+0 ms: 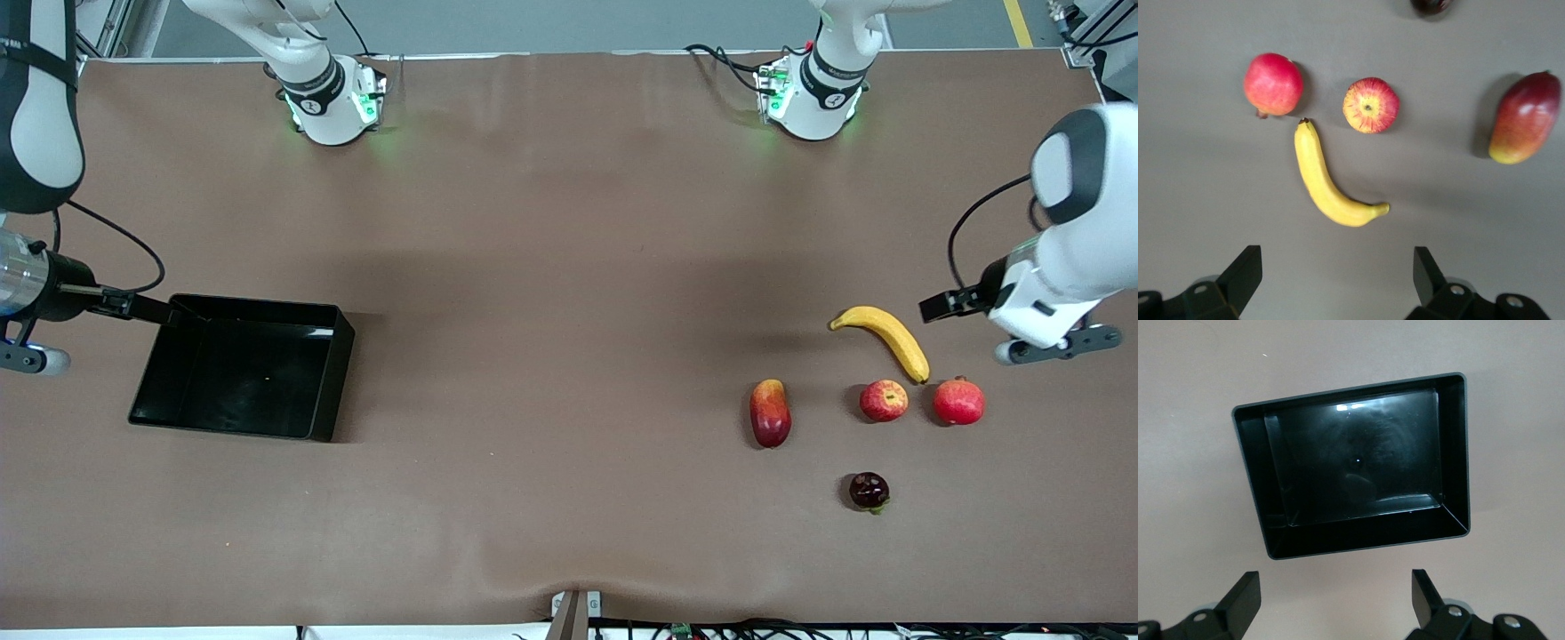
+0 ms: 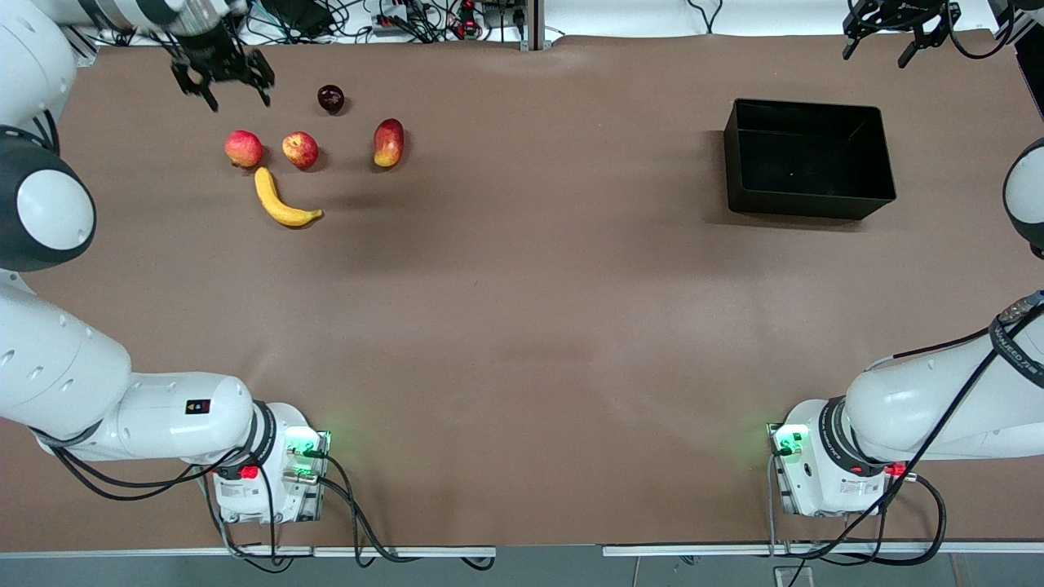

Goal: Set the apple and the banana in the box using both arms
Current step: 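Grasp the banana with the left gripper while the right gripper holds the box rim, then slide the box toward the banana with the right gripper while the left gripper lifts it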

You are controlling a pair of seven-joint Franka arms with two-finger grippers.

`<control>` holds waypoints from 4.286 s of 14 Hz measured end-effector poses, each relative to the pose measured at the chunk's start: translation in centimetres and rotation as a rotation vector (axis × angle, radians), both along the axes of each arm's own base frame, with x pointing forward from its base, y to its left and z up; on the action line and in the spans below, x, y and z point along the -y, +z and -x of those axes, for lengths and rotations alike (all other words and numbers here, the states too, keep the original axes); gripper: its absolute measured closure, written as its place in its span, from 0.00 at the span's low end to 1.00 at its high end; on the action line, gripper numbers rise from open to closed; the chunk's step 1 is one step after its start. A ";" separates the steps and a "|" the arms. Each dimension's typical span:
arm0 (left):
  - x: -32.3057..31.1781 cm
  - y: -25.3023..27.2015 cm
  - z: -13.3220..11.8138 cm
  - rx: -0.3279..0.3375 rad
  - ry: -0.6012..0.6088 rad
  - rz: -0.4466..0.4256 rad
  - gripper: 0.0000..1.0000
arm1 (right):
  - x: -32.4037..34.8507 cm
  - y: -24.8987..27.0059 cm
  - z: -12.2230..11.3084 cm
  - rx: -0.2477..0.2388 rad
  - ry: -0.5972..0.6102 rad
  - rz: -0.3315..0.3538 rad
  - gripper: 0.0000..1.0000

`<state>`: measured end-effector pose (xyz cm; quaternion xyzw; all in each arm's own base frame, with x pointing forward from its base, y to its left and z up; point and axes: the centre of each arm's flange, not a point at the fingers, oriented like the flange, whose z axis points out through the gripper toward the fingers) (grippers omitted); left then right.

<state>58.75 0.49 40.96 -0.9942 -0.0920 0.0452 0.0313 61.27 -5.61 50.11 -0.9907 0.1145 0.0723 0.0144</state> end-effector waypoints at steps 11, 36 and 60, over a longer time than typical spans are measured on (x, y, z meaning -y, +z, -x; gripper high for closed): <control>3.3 -14.3 3.5 -0.042 0.283 -0.024 0.00 | 4.5 -9.8 -0.9 -0.121 -0.067 -0.011 0.00; -4.3 -22.6 4.9 -0.085 0.426 -0.017 0.22 | 15.9 -26.8 -0.6 0.024 0.155 -0.038 0.96; -2.4 -15.2 3.6 -0.170 0.380 -0.034 0.59 | -47.7 -23.8 9.1 0.019 0.107 -0.063 0.96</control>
